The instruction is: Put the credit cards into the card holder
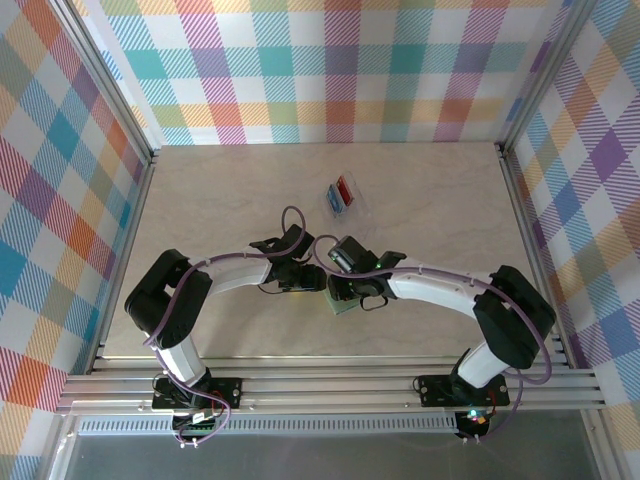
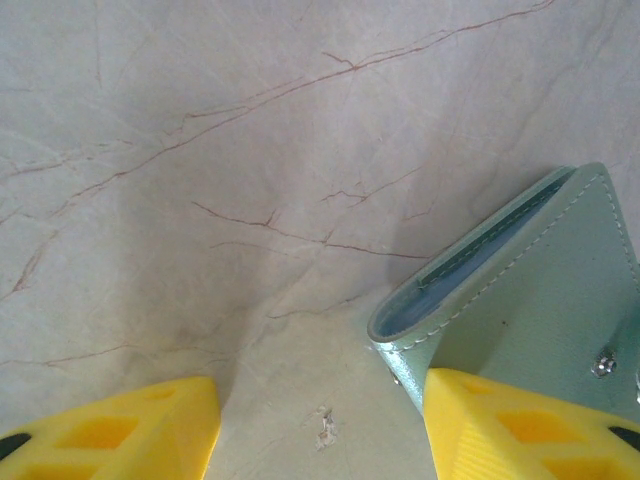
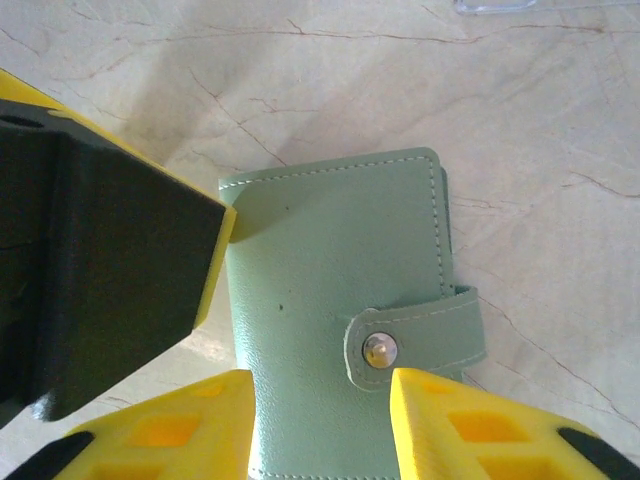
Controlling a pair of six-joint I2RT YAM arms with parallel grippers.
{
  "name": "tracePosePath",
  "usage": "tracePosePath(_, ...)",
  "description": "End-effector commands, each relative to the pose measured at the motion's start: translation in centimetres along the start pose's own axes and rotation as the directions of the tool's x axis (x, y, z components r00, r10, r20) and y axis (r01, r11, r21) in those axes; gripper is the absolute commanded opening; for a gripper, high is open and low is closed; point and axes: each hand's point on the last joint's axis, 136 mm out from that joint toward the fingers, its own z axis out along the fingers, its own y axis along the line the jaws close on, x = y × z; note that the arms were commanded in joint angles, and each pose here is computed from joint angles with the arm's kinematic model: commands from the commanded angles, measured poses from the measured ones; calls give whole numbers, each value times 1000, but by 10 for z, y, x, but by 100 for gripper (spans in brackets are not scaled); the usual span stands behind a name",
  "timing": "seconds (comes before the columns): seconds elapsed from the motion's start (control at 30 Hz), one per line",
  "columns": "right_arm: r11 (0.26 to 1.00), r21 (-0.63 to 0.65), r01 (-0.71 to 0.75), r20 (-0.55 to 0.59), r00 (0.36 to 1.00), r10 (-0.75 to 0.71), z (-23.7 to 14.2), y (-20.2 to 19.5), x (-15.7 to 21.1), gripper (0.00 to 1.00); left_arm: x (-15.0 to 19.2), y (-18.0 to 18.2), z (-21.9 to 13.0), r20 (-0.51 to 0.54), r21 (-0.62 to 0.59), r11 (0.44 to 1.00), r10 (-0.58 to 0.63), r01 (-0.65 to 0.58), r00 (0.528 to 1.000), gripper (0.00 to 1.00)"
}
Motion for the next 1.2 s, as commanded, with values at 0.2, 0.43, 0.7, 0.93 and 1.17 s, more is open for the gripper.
tracePosePath(0.2,990,116,78,-77,995,-69,19,-7,4,29,19,-19,25,-63,109,994,34,-27,997,58)
tracePosePath(0.43,982,170,87,-77,994,-74,16,-15,0,18,18,-20,23,-59,113,993,33,-27,998,58)
tracePosePath(0.7,973,203,112,-96,991,-94,20,-15,1,17,18,-20,22,-57,115,993,31,-25,998,58)
tracePosePath(0.93,968,223,117,-91,991,-99,16,-18,-2,7,18,-20,21,-56,117,993,32,-25,998,58)
tracePosePath(1.17,973,208,99,-63,994,-88,9,-17,-3,0,18,-20,22,-58,117,993,32,-25,998,58)
